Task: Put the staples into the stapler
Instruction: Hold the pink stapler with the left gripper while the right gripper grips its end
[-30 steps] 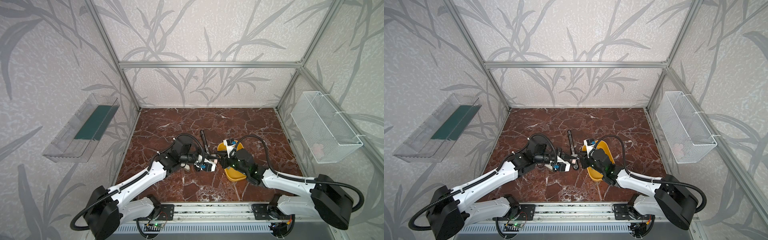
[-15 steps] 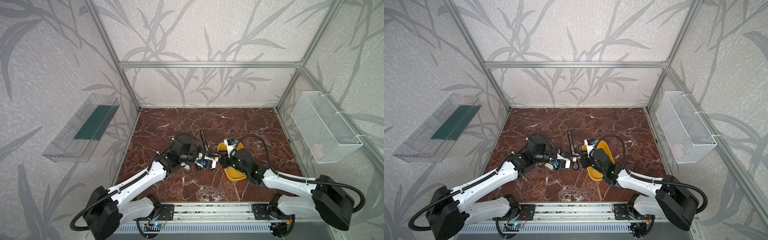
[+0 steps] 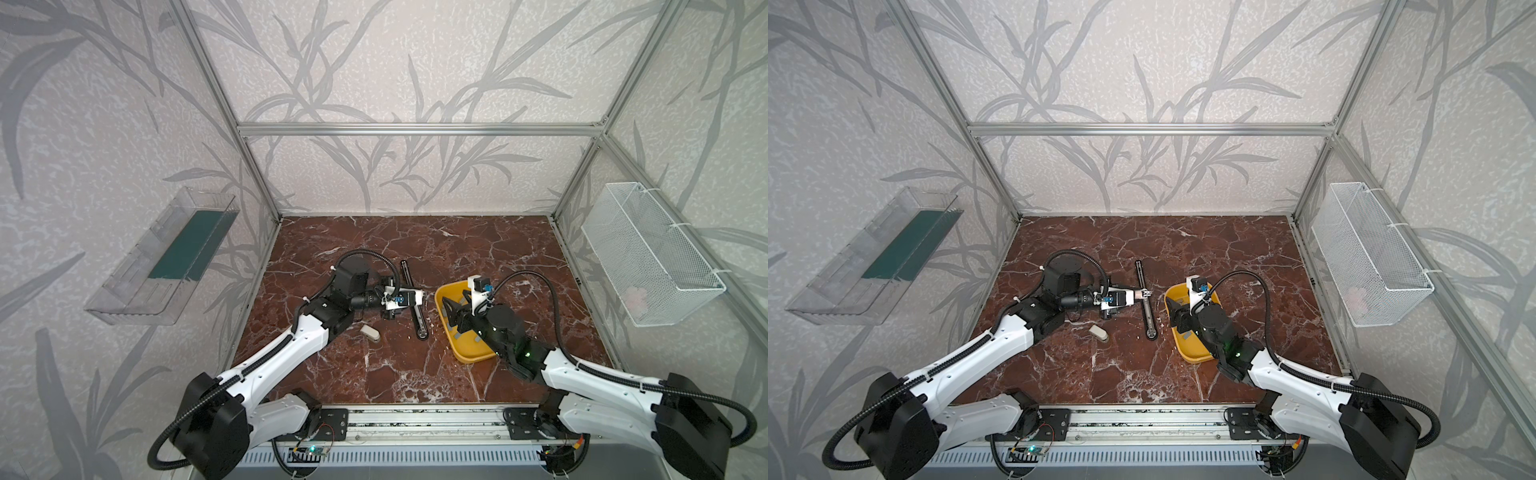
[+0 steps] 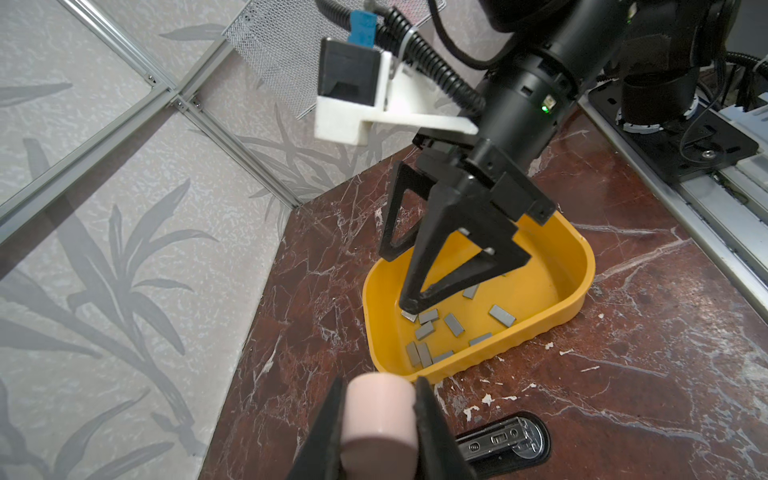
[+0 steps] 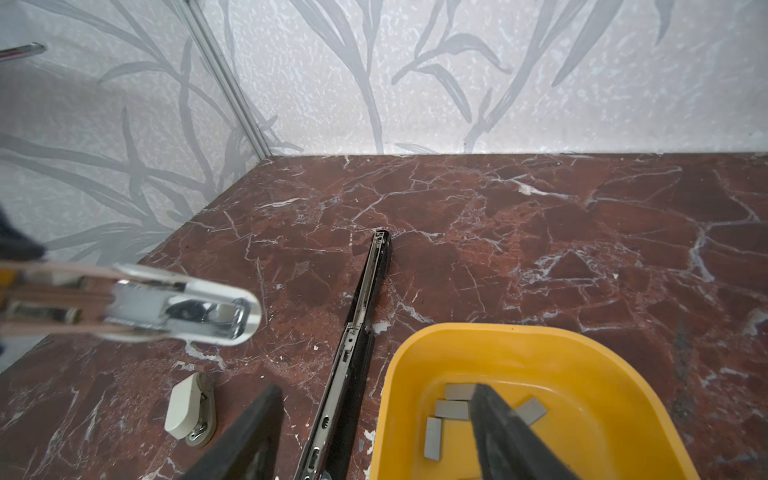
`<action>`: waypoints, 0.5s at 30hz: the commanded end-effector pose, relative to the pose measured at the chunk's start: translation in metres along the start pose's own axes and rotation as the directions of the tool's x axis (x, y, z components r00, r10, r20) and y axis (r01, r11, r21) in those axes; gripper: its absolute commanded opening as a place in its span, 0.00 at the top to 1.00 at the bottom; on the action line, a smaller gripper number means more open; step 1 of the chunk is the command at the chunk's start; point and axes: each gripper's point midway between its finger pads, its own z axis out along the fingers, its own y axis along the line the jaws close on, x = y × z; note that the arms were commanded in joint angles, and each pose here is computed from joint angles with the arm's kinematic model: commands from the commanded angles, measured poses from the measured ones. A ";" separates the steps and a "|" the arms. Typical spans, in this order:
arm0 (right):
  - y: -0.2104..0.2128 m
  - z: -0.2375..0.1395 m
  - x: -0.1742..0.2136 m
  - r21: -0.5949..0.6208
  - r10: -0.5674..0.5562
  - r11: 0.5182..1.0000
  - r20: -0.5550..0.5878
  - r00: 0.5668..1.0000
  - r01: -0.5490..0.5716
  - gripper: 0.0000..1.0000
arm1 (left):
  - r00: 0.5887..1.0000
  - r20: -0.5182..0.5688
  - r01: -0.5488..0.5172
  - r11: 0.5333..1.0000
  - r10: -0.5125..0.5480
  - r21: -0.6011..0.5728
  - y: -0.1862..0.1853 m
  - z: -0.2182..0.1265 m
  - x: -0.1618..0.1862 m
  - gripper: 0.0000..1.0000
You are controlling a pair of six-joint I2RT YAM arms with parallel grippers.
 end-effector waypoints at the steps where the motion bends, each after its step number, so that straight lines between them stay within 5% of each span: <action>1: 0.014 -0.009 -0.021 -0.084 -0.040 0.995 0.156 0.987 0.053 0.24 | 1.000 0.011 0.000 1.000 0.000 0.002 0.010 -0.002 -0.010 1.00; 9: 0.081 -0.024 -0.019 -0.195 -0.286 0.906 0.372 0.883 0.375 0.12 | 0.999 0.050 -0.004 0.996 -0.001 0.084 -0.005 0.001 -0.012 1.00; 15: 0.097 -0.023 -0.004 -0.257 -0.276 0.884 0.387 0.880 0.390 0.09 | 0.996 0.090 -0.028 0.984 0.012 0.177 -0.024 -0.003 -0.018 1.00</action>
